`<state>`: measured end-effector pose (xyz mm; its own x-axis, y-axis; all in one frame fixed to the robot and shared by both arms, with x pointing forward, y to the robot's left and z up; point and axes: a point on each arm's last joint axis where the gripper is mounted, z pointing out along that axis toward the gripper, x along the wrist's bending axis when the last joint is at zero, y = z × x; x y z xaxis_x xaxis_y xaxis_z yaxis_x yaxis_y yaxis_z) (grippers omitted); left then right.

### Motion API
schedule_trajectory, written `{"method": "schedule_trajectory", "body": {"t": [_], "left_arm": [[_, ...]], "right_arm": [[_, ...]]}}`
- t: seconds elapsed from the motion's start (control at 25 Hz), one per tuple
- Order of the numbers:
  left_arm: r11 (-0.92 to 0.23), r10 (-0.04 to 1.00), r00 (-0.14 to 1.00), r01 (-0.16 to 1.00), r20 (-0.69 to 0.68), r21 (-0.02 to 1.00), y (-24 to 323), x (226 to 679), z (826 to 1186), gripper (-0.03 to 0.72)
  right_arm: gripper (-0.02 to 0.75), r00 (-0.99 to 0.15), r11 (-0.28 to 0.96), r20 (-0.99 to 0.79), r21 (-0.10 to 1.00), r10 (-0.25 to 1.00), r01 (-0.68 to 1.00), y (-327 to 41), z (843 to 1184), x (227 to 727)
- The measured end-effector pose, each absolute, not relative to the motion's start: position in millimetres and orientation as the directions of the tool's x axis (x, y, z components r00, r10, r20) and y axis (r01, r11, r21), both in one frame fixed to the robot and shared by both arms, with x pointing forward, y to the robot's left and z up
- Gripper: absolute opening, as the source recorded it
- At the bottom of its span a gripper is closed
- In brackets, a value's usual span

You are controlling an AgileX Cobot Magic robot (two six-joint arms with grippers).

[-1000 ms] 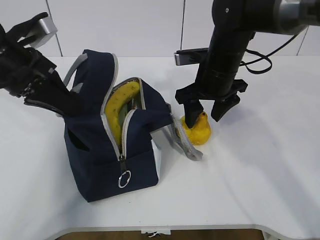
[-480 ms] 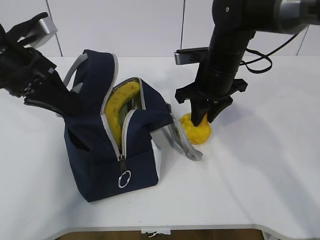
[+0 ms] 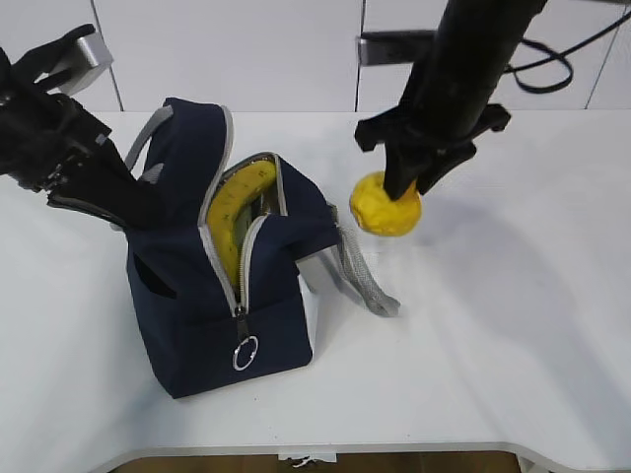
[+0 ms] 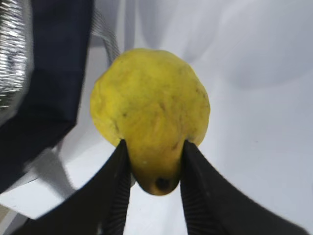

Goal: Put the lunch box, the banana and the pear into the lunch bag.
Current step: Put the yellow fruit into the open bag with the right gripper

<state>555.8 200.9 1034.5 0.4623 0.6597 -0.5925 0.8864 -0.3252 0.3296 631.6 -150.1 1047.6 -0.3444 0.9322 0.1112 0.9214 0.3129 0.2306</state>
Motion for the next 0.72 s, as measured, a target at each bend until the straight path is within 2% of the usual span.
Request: {"method": "schedule_trajectory", "body": {"t": [0.2, 0.32, 0.52, 0.72], "left_arm": [[-0.325, 0.66, 0.462, 0.886, -0.592, 0.33, 200.9, 555.8, 1034.5, -0.006], [-0.325, 0.66, 0.462, 0.886, -0.592, 0.33, 200.9, 555.8, 1034.5, -0.006], [-0.324, 0.66, 0.462, 0.886, -0.592, 0.331, 201.0, 556.0, 1034.4, -0.006], [-0.32, 0.656, 0.46, 0.888, -0.598, 0.331, 200.4, 555.9, 1034.9, -0.006]], "right_arm": [[0.246, -0.356, 0.294, 0.135, 0.343, 0.924, 0.892, -155.2, 1098.4, 610.0], [0.246, -0.364, 0.272, 0.216, 0.361, 0.906, 0.892, -150.6, 1111.2, 601.1], [0.246, -0.436, 0.289, 0.417, 0.37, 0.797, 0.883, -130.7, 1113.7, 596.4], [0.246, -0.454, 0.303, 0.502, 0.356, 0.736, 0.884, -119.8, 1101.2, 602.4]]}}
